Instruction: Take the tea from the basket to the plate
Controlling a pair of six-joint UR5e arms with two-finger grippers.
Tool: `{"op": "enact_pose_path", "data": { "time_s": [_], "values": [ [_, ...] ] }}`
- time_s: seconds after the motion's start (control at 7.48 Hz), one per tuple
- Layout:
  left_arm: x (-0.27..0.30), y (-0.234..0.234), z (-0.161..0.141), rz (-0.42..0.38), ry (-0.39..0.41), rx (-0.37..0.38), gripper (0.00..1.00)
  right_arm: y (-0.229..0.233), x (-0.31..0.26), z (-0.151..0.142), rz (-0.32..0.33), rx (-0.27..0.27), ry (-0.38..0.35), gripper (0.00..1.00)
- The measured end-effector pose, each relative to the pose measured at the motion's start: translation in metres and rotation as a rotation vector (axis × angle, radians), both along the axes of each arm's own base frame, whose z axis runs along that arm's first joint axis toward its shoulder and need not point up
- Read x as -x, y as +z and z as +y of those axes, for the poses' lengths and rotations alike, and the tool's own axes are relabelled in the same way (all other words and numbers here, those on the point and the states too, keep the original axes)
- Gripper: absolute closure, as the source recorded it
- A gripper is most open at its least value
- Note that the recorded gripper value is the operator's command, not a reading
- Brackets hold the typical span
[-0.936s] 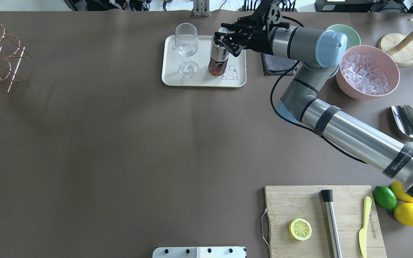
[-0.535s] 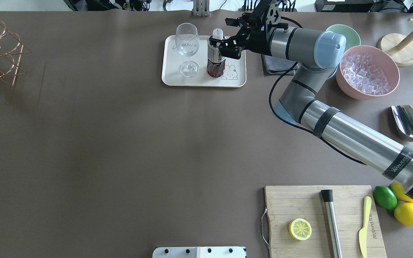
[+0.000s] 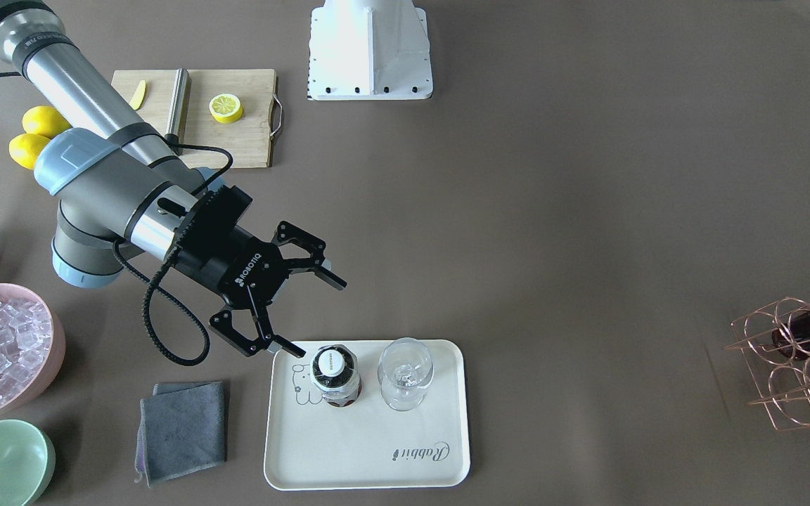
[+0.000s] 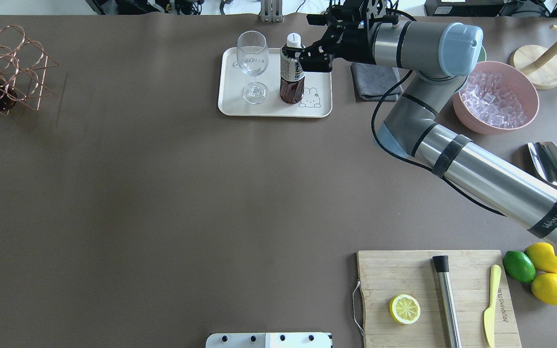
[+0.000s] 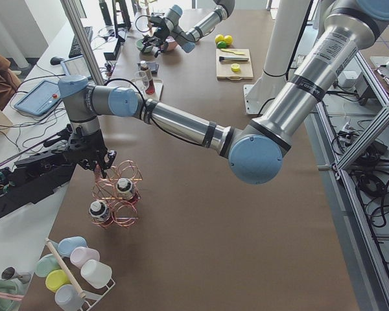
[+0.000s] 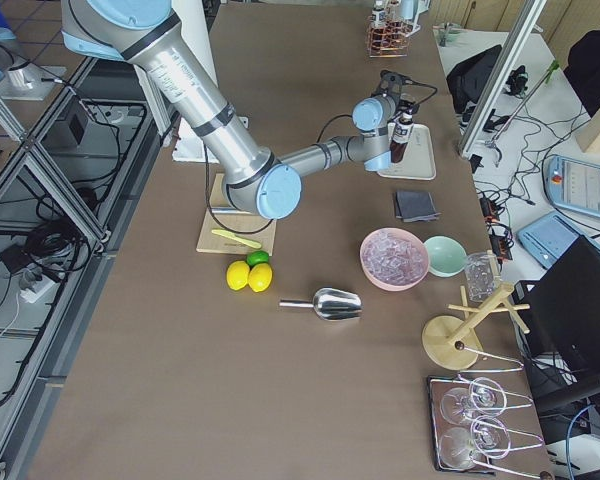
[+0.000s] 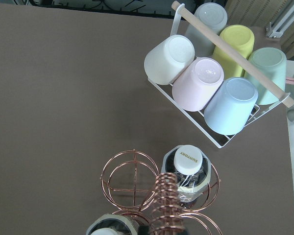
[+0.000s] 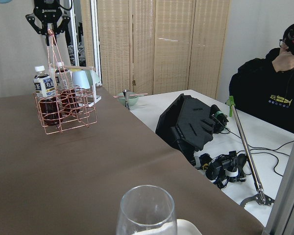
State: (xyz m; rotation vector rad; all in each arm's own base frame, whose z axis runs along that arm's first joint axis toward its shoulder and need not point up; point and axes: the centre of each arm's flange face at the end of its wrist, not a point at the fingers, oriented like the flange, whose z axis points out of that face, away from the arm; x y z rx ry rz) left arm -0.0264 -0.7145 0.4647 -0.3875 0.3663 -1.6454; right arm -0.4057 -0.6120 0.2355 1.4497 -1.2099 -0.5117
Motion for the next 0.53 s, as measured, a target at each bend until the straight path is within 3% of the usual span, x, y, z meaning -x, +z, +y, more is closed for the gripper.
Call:
{"op": "enact_pose_path", "data": {
  "time_s": [0.13,0.27,0.53],
  "values": [
    [-0.006,0.001,-0.001,-0.002,0.000,0.001,0.01,-0.004,-0.033,-0.004,0.039,-0.002,-0.059,0.00],
    [-0.009,0.003,-0.001,-0.007,0.004,0.003,0.01,0.004,-0.069,-0.004,0.077,0.020,-0.117,0.00],
    [-0.017,0.004,-0.001,-0.019,0.017,0.002,0.01,0.025,-0.142,0.006,0.154,0.147,-0.296,0.00]
  ]
}}
